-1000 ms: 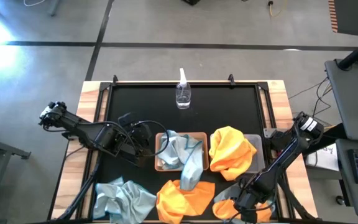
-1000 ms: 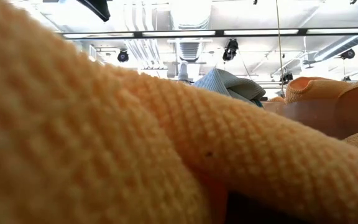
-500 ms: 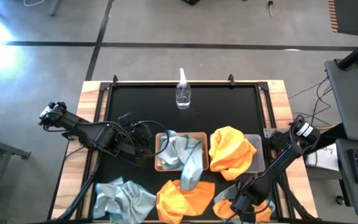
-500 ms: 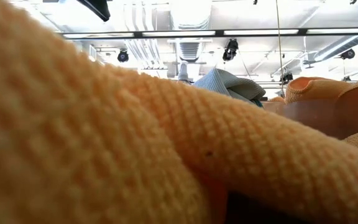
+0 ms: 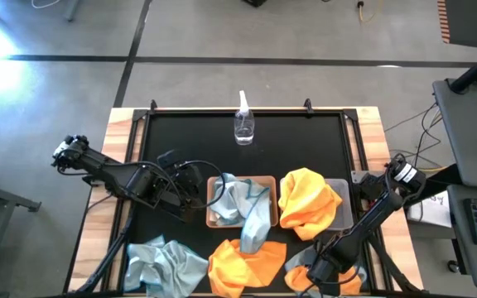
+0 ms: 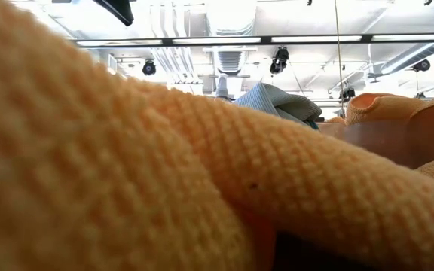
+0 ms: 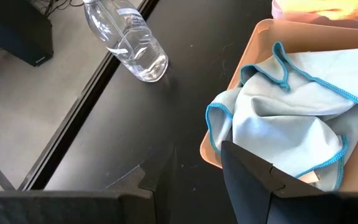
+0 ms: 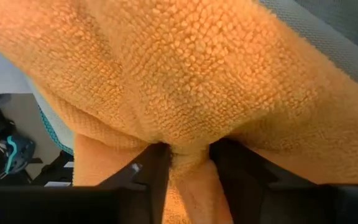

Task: Sort microfiber towel by color & place in baskets
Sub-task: Put the orange towel into the transparent bin

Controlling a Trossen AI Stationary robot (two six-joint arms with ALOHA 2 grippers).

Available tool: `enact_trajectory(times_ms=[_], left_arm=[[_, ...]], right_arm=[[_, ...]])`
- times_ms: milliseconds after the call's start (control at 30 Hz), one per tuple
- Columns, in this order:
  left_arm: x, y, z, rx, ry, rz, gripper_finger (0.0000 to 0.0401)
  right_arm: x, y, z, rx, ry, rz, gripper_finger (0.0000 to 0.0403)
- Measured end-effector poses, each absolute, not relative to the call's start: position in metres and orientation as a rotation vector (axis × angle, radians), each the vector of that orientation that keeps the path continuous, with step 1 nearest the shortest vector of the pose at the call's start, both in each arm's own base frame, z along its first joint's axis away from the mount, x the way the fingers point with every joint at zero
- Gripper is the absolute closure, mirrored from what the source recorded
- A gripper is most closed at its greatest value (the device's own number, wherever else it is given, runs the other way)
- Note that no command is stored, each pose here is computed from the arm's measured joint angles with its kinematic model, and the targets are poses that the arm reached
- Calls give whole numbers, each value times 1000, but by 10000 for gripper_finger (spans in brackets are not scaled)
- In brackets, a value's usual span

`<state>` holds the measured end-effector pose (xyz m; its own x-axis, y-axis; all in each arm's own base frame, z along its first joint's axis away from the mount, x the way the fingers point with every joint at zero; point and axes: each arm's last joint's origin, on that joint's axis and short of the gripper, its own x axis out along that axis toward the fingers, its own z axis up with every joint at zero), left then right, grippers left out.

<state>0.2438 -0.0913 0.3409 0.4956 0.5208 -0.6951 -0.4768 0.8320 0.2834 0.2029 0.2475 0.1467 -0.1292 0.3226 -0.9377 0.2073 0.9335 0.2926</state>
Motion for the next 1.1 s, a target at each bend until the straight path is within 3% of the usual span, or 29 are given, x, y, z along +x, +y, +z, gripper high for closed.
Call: enact_trajectory(times_ms=[233,400,700,1100], left_arm=[[244,-91,341,56,862,605,288],[244,-91,341,56,861,605,288],[244,-91,341,53,860,606,288],[244,-92,341,54,860,605,288]], right_arm=[[203,248,147,410,1711,112,358],[202,247,153,431,1719,122,387],[208,254,191,468,1628,246,393],[224,264,256,321,1282,443,393]])
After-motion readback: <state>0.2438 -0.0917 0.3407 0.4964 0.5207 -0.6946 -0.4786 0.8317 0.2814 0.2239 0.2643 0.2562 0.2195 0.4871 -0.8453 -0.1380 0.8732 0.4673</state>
